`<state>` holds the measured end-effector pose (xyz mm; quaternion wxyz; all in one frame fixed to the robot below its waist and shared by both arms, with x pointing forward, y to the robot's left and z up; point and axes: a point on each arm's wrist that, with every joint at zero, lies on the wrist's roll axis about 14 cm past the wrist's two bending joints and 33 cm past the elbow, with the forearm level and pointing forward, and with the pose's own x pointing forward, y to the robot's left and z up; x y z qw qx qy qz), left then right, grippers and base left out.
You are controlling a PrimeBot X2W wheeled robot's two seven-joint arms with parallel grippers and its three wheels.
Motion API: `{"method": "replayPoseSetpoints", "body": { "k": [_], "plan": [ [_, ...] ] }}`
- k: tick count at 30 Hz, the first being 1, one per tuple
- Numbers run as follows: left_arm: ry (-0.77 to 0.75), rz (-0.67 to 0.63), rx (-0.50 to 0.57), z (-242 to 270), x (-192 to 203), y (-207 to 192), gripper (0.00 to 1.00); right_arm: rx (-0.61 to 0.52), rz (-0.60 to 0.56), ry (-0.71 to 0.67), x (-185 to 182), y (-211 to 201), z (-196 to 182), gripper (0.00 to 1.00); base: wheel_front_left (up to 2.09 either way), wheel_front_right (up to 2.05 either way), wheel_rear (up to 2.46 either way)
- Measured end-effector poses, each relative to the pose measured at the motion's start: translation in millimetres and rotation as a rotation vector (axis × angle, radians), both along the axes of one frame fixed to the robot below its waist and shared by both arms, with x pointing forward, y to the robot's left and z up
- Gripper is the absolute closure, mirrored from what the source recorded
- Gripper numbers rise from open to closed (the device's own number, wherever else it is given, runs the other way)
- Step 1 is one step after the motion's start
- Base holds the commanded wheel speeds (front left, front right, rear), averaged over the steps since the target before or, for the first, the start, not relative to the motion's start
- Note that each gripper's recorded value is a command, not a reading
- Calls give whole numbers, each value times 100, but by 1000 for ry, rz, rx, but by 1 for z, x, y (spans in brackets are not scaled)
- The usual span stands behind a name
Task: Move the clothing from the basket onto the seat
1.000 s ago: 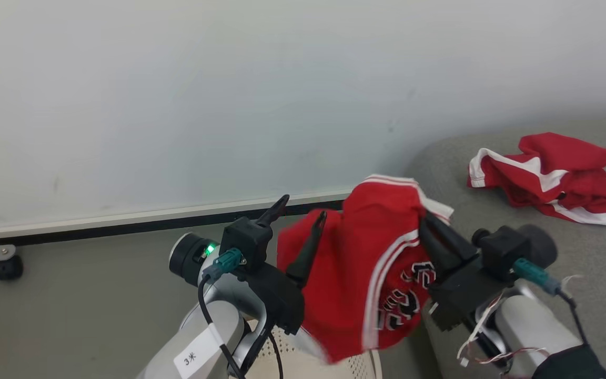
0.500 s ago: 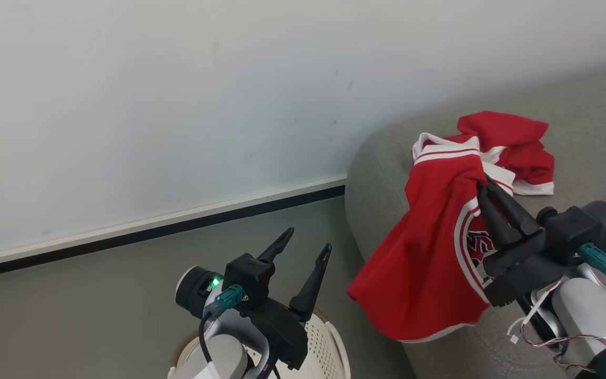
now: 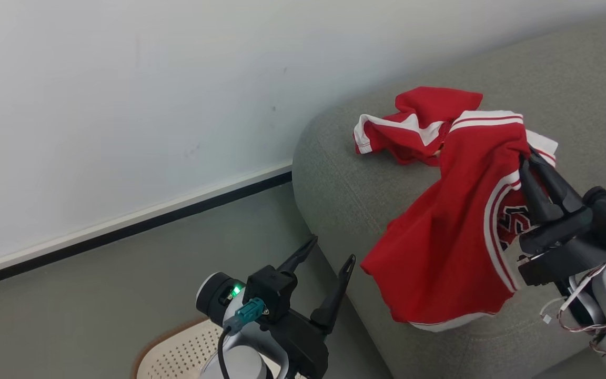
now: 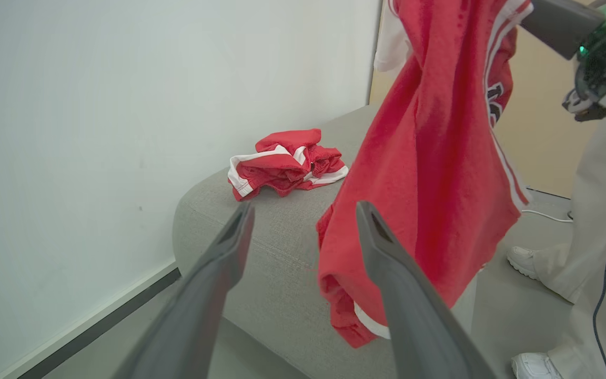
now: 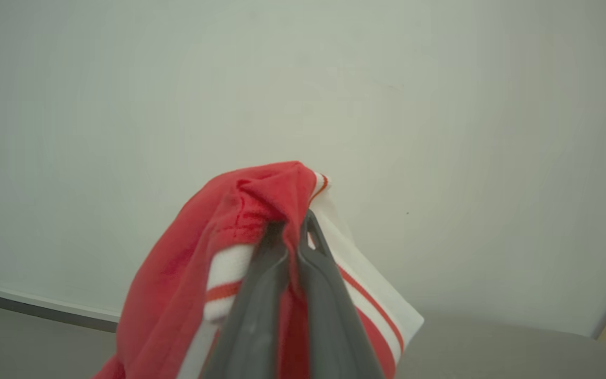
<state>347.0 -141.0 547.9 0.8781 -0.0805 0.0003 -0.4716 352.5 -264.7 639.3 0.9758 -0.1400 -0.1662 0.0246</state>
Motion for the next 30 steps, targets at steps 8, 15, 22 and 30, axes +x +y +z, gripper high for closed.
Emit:
{"method": "replayPoseSetpoints", "body": {
  "k": [8, 15, 22, 30],
  "plan": [
    [24, -31, -10, -9, 5, -8, 0, 6, -43, 10, 19, -19, 9, 100, 0, 0, 0],
    [21, -21, -40, -7, 22, -6, 0, -57, -84, -57, 53, -41, 56, 100, 0, 0, 0],
    [0, 1, -40, -11, 46, 2, 0, -93, -151, -94, 93, -72, 99, 100, 0, 0, 0],
    [-5, 12, -64, -15, 72, 6, 0, -60, -234, 32, 146, -107, 71, 100, 0, 0, 0]
  ]
}}
